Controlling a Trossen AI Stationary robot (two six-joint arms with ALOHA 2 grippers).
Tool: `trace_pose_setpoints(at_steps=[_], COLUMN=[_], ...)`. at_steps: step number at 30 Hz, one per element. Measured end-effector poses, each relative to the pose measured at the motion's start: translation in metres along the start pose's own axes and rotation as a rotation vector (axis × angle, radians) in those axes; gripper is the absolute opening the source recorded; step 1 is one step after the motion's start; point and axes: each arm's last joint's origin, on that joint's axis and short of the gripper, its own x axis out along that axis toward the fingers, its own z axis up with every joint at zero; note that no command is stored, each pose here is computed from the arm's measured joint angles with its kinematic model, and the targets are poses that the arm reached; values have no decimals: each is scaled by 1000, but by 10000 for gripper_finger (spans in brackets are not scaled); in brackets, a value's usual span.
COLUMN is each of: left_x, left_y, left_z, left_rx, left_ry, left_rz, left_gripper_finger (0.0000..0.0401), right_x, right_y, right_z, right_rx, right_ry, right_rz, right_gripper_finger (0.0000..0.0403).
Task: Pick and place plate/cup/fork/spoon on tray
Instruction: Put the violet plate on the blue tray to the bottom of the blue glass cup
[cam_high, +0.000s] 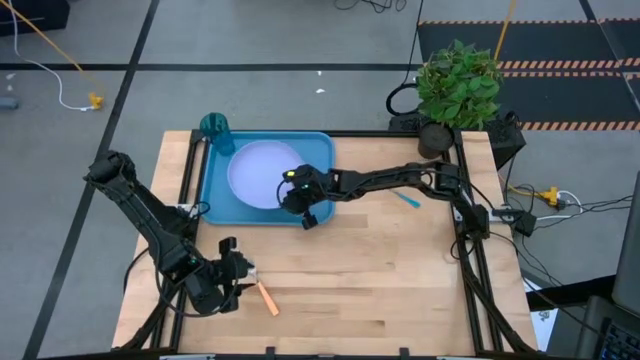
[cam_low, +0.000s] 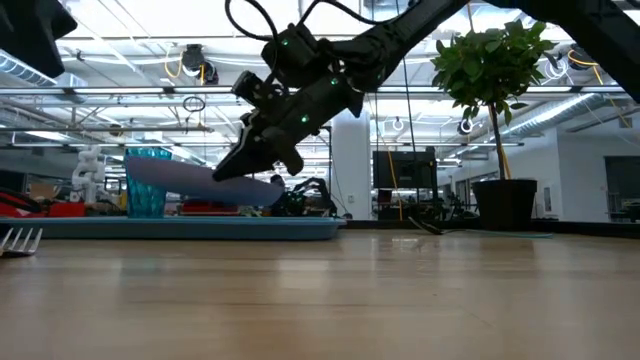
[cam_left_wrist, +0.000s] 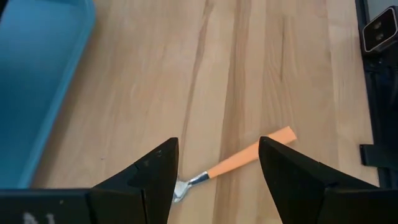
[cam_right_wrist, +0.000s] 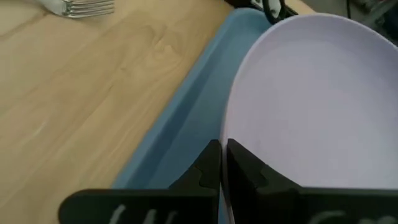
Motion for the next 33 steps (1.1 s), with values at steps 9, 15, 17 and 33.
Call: trace_pose_setpoints(at_steps=[9,15,17,33], left_x=[1,1,1,1], left_y=[0,1,1,2], left_z=[2,2,3,4], left_rx=[14,29,29,43], left_ry=[-12,-21,-26,-45], left_rz=[2,7,13,30], left_gripper_finger=[223,223,223,223], right_x=[19,25,25,27], right_y=[12,12,12,10], right_z=[-11,-15,-15,-20], right_rx=[-5,-11,-16,9], right_ry=[-3,-15,-16,-21], right_rz=[11,-4,-3,3], right_gripper_finger=[4,4,4,28])
